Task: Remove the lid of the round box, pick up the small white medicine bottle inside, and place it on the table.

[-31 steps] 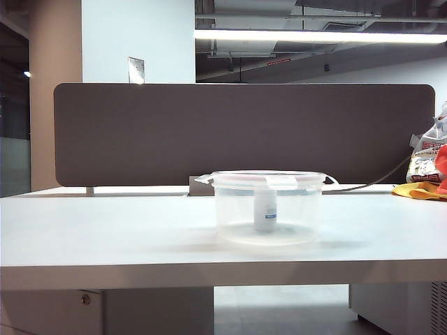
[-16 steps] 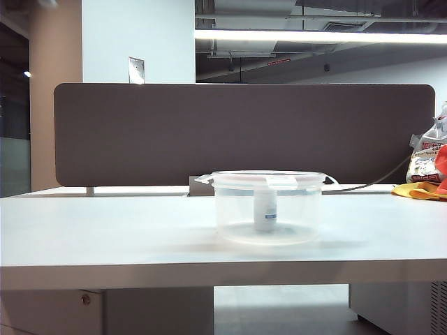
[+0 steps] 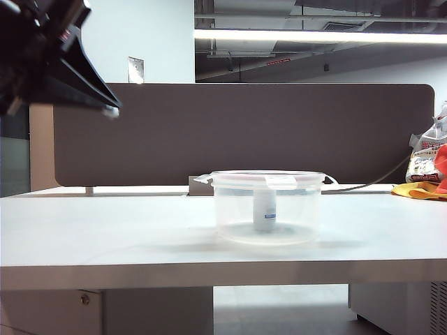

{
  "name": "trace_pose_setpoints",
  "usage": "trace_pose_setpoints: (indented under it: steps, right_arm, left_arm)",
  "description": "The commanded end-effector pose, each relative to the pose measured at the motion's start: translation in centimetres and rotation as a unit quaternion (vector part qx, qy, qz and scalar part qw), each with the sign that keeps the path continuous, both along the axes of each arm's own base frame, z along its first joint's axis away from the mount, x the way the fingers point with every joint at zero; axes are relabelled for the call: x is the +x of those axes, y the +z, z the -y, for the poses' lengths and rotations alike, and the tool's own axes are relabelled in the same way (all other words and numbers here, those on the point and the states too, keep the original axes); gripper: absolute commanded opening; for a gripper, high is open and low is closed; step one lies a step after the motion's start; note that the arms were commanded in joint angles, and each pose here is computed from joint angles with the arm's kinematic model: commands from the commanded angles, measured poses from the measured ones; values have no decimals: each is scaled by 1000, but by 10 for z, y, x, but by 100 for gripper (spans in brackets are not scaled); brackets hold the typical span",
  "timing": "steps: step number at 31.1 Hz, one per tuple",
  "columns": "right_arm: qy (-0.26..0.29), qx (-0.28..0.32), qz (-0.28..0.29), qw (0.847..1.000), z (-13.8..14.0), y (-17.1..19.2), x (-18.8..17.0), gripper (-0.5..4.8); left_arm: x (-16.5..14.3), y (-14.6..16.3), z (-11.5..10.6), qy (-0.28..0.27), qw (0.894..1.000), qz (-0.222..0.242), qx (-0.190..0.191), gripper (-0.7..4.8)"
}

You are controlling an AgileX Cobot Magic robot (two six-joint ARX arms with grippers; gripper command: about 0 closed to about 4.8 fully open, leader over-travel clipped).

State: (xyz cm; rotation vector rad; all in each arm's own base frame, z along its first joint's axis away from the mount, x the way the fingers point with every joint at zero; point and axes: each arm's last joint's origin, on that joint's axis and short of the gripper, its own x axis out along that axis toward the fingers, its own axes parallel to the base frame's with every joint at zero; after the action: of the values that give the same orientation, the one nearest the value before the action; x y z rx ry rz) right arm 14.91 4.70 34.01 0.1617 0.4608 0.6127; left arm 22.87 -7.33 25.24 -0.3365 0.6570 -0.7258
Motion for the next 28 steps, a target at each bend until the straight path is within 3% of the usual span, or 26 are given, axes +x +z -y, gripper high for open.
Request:
trace_pose_setpoints:
  steps: [1, 5, 8, 13, 21, 28]
  right_arm:
    - [1, -10, -8, 1000, -3, -2, 4, -8]
    - [10, -9, -24, 1000, -5, -5, 7, -8]
    - [23, -8, -23, 999, -9, -5, 6, -8]
    - [30, -12, -16, 999, -13, -1, 4, -8]
    - [34, -17, -17, 999, -17, -2, 2, -8]
    - [34, -20, -25, 999, -18, -4, 5, -8]
  left_arm:
    - [11, -6, 4, -3, 1000, -8, -18, 85]
    - [23, -19, 7, -6, 998, -39, -38, 152]
    - [31, -31, 10, -10, 997, -64, -48, 166]
    - [46, -51, 16, -27, 987, -120, -102, 284]
    - [67, -76, 28, -57, 967, -173, -177, 283]
    - [76, -89, 36, -61, 960, -190, -194, 282]
